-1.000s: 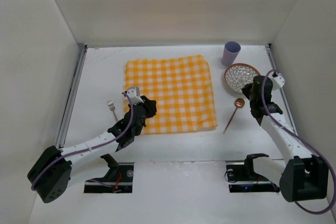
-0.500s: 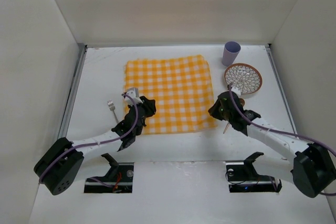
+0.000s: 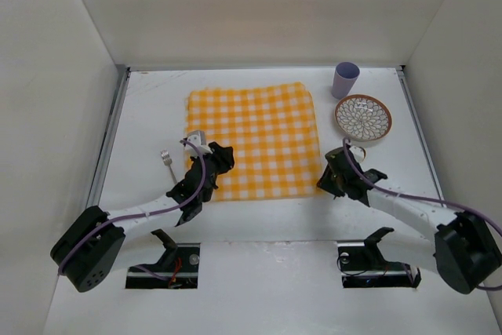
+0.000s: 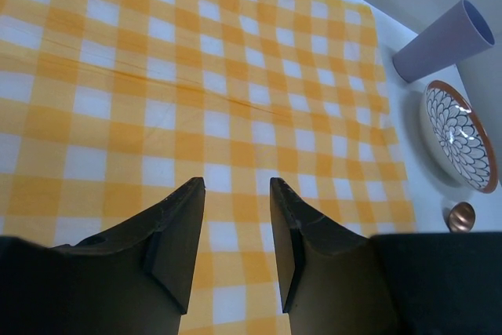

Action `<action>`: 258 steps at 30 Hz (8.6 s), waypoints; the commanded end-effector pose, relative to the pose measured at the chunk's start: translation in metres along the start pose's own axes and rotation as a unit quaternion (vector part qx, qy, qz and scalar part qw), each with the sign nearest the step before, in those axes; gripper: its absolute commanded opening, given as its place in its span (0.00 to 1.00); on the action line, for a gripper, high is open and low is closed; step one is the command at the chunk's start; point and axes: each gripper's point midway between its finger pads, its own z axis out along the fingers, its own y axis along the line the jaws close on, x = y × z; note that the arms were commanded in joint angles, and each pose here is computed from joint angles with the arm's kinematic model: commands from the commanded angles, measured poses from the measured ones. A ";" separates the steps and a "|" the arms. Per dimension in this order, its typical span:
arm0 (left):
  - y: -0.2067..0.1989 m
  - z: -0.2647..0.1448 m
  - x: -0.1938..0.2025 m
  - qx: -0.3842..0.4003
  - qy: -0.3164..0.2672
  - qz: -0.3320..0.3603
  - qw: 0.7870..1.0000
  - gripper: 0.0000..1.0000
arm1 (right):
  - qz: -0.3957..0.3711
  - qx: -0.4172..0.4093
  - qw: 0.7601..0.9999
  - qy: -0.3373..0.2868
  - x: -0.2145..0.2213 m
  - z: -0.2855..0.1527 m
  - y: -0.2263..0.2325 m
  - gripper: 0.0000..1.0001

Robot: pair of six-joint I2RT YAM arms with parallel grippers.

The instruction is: Set the dinner table for one person

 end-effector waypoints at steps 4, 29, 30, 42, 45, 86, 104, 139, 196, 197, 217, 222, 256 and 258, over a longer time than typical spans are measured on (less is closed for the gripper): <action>0.001 0.000 -0.010 0.003 -0.024 -0.022 0.999 0.40 | 0.080 -0.044 0.983 -0.160 -0.105 -0.055 0.008 0.58; -0.079 -0.044 -0.039 0.198 -0.058 -0.031 0.978 0.56 | 0.296 -0.007 0.926 -0.234 -0.271 0.063 -0.109 0.62; -0.081 -0.045 -0.038 0.205 -0.058 -0.032 0.976 0.57 | 0.304 -0.011 0.924 -0.232 -0.271 0.067 -0.109 0.61; -0.078 -0.038 -0.028 0.201 -0.052 -0.033 0.978 0.59 | 0.358 -0.048 0.903 -0.234 -0.271 0.079 -0.115 0.14; -0.077 -0.034 -0.026 0.195 -0.048 -0.032 0.979 0.60 | 0.377 -0.067 0.883 -0.271 -0.286 0.053 -0.121 0.10; -0.002 -0.020 -0.054 0.006 -0.108 -0.020 0.994 0.65 | 0.127 -0.348 0.926 -0.069 -0.120 0.017 0.272 0.12; -0.005 -0.016 -0.047 0.008 -0.096 -0.020 0.995 0.65 | 0.123 -0.332 0.935 -0.023 -0.067 0.026 0.257 0.13; -0.005 -0.008 -0.020 0.010 -0.061 -0.009 0.998 0.66 | 0.061 0.070 0.952 -0.291 -0.393 -0.005 0.020 0.55; -0.010 -0.009 -0.013 0.026 -0.048 -0.022 0.998 0.67 | -0.215 -0.002 0.968 -0.133 -0.275 0.052 0.209 0.10; -0.010 -0.009 -0.012 0.027 -0.046 -0.021 0.998 0.67 | -0.213 0.002 0.968 -0.134 -0.278 0.052 0.208 0.10; -0.006 -0.005 -0.007 0.019 -0.041 -0.019 0.999 0.67 | -0.193 0.034 0.975 -0.109 -0.285 0.107 0.186 0.30; -0.005 -0.004 -0.008 0.016 -0.042 -0.019 0.999 0.67 | -0.176 0.010 0.973 -0.148 -0.303 0.080 0.197 0.45; -0.031 -0.016 -0.014 0.067 -0.037 -0.035 0.996 0.59 | 0.030 0.142 0.978 -0.152 -0.120 -0.010 -0.066 0.28; -0.031 -0.016 -0.011 0.069 -0.033 -0.033 0.997 0.59 | 0.028 0.143 0.980 -0.139 -0.115 0.000 -0.066 0.29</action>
